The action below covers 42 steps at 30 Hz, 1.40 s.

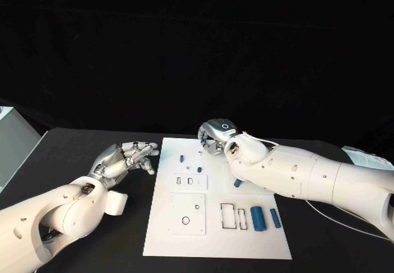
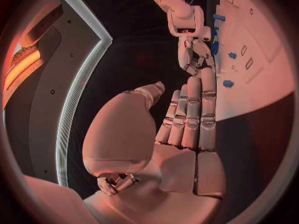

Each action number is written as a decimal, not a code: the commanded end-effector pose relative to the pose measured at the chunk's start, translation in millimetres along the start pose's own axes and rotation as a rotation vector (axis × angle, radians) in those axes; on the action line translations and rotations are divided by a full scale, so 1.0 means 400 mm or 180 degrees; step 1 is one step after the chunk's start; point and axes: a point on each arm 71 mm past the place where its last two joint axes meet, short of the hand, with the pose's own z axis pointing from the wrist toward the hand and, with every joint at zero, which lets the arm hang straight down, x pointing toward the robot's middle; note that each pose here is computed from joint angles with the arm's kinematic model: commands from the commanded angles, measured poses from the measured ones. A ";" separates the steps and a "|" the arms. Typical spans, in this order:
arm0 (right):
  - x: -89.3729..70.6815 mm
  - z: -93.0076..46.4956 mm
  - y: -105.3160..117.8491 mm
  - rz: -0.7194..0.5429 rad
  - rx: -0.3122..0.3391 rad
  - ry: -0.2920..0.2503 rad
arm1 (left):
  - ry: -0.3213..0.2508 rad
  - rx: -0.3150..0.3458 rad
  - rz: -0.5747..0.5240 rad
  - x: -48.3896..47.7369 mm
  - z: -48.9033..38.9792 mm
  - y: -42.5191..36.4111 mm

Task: Assemble the parts on the task board

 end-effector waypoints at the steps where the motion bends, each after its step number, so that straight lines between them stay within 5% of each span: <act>1: 0.009 -0.004 -0.001 -0.0009 -0.0025 0.0103 | 0.0073 0.0027 -0.0031 0.006 0.001 -0.003; 42: 0.020 -0.011 0.007 -0.0002 -0.0059 0.0224 | 0.0067 0.0033 -0.0025 0.003 0.001 -0.005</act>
